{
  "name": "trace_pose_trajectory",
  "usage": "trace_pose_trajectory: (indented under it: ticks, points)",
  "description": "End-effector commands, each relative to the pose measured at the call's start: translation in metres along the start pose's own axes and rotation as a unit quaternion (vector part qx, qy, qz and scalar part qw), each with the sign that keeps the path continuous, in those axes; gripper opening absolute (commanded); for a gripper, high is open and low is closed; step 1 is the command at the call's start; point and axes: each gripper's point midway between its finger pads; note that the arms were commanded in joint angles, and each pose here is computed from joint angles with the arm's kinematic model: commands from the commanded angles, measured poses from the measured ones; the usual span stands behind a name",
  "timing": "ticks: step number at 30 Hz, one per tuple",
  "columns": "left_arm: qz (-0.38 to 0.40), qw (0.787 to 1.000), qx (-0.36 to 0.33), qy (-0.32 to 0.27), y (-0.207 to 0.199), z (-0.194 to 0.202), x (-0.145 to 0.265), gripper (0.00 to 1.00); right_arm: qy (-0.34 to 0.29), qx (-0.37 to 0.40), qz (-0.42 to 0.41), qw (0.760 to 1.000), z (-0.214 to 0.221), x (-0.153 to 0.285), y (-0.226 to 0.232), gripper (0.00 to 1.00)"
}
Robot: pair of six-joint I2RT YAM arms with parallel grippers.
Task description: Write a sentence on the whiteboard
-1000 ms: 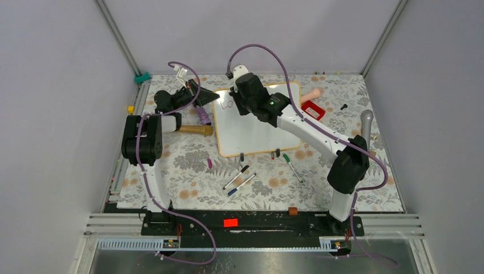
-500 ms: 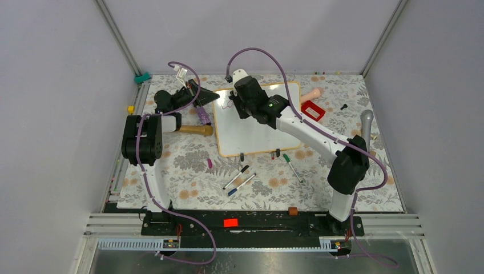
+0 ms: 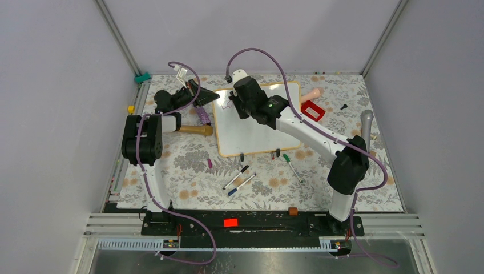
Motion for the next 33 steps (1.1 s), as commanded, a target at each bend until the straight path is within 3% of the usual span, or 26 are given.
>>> trace_pose_trajectory:
  ticks: [1, 20, 33]
  points:
    - [0.057, 0.995, -0.077, 0.034, -0.026, 0.011, -0.004, 0.02, -0.014, 0.004, 0.043, 0.999, -0.012, 0.007, -0.019, 0.00]
    - [0.057, 0.995, -0.076, 0.035, -0.026, 0.012, -0.004, 0.01, -0.027, 0.003, 0.049, 0.998, -0.031, 0.002, -0.024, 0.00]
    - [0.058, 0.995, -0.076, 0.036, -0.026, 0.012, -0.004, 0.01, -0.062, -0.010, 0.015, 0.998, -0.039, 0.030, -0.020, 0.00]
Point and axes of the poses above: each gripper's point midway between its finger pads, its own x axis back along the fingers, its own y axis along the line the jaws close on, z = x × y, and after that the axes turned 8 degrees about -x, right-handed
